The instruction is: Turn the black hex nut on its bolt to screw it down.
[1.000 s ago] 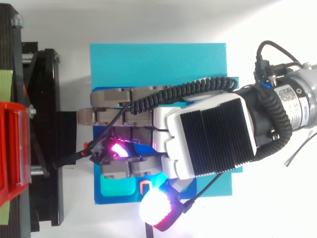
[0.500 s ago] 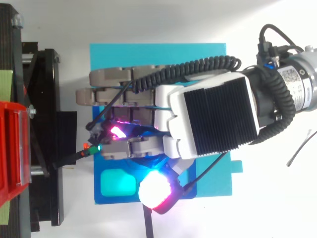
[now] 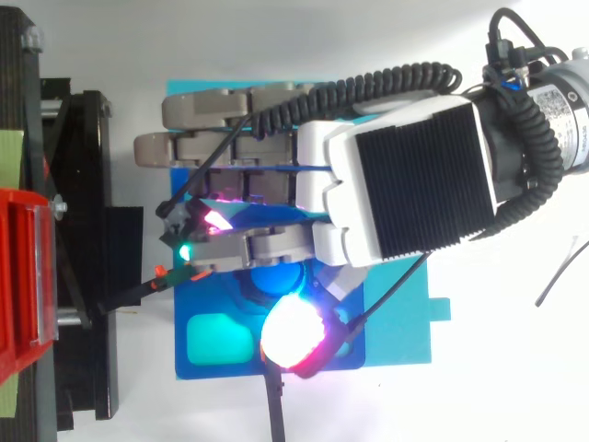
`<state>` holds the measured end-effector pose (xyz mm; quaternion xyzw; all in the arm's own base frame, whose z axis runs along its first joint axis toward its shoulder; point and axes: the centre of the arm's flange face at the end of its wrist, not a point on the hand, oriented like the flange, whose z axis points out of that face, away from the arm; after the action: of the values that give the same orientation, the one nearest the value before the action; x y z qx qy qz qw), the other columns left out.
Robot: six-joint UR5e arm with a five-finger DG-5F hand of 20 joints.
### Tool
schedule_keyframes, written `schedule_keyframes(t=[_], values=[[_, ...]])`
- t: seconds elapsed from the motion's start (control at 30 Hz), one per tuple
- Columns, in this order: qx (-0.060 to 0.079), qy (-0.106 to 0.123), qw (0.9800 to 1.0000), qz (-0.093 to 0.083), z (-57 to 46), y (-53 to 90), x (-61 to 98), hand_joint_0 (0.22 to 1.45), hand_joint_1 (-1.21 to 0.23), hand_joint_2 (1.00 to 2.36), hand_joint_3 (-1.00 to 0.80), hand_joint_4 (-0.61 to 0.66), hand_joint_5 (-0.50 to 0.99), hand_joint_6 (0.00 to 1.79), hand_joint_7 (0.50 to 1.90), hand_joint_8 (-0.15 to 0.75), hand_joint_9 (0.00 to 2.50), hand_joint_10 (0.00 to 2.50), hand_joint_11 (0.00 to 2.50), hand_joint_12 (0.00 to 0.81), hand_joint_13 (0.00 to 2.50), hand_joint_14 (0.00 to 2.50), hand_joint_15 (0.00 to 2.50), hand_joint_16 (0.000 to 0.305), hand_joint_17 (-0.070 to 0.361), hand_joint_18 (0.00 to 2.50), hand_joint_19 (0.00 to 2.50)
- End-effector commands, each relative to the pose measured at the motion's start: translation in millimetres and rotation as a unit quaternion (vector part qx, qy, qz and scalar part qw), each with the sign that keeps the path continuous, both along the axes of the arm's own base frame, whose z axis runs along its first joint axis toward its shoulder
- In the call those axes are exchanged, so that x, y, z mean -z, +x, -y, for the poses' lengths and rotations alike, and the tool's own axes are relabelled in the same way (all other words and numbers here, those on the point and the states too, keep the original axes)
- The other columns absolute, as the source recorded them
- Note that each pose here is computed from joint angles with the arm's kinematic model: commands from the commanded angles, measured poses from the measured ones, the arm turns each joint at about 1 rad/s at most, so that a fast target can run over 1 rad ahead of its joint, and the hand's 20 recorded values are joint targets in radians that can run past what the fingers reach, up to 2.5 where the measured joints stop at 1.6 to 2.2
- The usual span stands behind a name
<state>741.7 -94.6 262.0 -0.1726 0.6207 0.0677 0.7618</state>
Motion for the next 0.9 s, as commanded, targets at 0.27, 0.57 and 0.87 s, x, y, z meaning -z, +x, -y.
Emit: schedule_keyframes(t=[0.27, 0.57, 0.87], values=[[-0.033, 0.006, 0.9992, 0.023, -59.2, 9.9, -6.3, 0.48, -0.15, 1.0, -0.5, 0.17, -0.03, 0.5, 1.36, 0.242, 0.93, 0.01, 0.13, 0.296, 0.53, 0.0, 0.0, 0.049, 0.11, 0.45, 0.2], [-0.024, 0.012, 0.9996, 0.008, -78.4, 10.6, -2.0, 0.48, -0.15, 1.0, -0.5, 0.15, -0.02, 0.5, 1.41, 0.247, 0.93, 0.0, 0.13, 0.297, 0.53, 0.0, 0.0, 0.049, 0.11, 0.45, 0.21], [-0.025, 0.008, 0.9996, -0.013, -76.2, 6.8, 3.1, 0.48, -0.15, 1.0, -0.5, 0.14, -0.02, 0.53, 1.41, 0.262, 0.94, 0.0, 0.13, 0.3, 0.54, 0.0, 0.0, 0.049, 0.11, 0.45, 0.21]])
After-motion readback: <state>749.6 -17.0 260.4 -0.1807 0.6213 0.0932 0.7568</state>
